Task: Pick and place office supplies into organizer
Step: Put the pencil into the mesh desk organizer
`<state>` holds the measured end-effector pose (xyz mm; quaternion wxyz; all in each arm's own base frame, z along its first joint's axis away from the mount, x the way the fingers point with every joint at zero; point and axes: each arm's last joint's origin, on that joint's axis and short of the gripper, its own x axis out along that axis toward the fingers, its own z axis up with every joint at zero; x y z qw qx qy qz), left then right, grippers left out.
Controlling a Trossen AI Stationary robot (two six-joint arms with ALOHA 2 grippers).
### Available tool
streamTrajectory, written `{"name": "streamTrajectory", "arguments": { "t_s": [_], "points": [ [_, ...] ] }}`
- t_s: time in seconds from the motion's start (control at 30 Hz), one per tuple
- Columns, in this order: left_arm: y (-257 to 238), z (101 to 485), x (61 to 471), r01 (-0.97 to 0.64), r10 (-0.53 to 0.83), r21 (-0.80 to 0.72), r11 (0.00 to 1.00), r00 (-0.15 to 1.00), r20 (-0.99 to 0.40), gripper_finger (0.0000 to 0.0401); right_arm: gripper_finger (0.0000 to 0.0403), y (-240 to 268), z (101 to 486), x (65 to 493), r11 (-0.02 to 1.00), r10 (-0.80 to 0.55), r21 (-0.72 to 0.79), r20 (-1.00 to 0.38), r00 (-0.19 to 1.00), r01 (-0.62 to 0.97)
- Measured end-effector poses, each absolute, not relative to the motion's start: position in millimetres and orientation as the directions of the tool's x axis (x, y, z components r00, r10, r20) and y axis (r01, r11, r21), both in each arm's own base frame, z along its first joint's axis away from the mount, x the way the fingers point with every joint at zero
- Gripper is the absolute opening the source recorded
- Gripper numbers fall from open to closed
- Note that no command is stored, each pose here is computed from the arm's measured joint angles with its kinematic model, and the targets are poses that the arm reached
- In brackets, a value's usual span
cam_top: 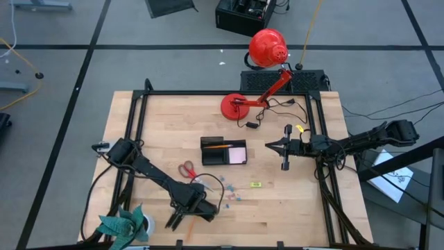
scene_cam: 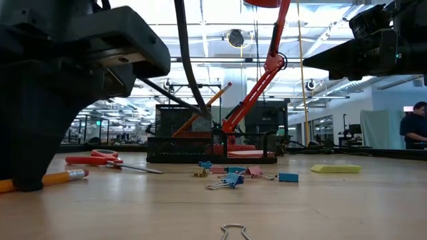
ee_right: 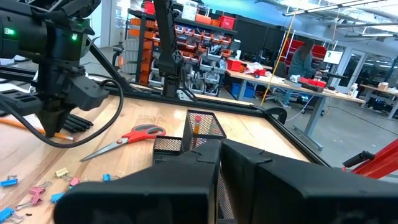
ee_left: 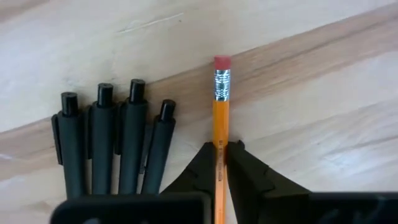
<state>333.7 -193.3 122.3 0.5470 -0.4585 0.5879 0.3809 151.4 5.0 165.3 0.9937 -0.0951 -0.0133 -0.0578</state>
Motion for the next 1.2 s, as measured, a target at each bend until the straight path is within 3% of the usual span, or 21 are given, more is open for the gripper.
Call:
{"name": "streamTrajectory", "arguments": {
  "t_s": [0.27, 0.5, 0.7, 0.83, 1.03, 1.2],
  "points": [
    [-197, 132, 343, -0.906, -0.053, -0.110, 0.409, 0.097, -0.994, 0.0016, 0.0009, 5, 165, 151, 0.975, -0.112, -0.187, 0.038, 0.993, 0.117],
    [-195, 152, 366, -0.824, 0.121, -0.180, 0.537, 0.286, -0.950, 0.0013, 0.0009, 5, 165, 151, 0.975, -0.112, -0.187, 0.037, 0.993, 0.117],
    [-188, 168, 377, -0.743, 0.288, -0.124, 0.658, 0.400, -0.870, 0.0008, 0.0009, 5, 166, 151, 0.975, -0.111, -0.189, 0.049, 0.993, 0.119],
    [-179, 177, 382, -0.727, 0.397, -0.065, 0.683, 0.445, -0.803, 0.0004, 0.0009, 5, 168, 151, 0.975, -0.112, -0.187, 0.062, 0.992, 0.121],
    [-167, 177, 388, -0.728, 0.191, -0.157, 0.668, 0.371, -0.909, 0.0023, 0.0009, 5, 168, 151, 0.974, -0.112, -0.190, 0.059, 0.992, 0.122],
    [-157, 176, 400, -0.698, 0.095, -0.225, 0.680, 0.388, -0.917, 0.0046, 0.0009, 5, 168, 151, 0.974, -0.113, -0.190, 0.062, 0.992, 0.123]
  ]
}}
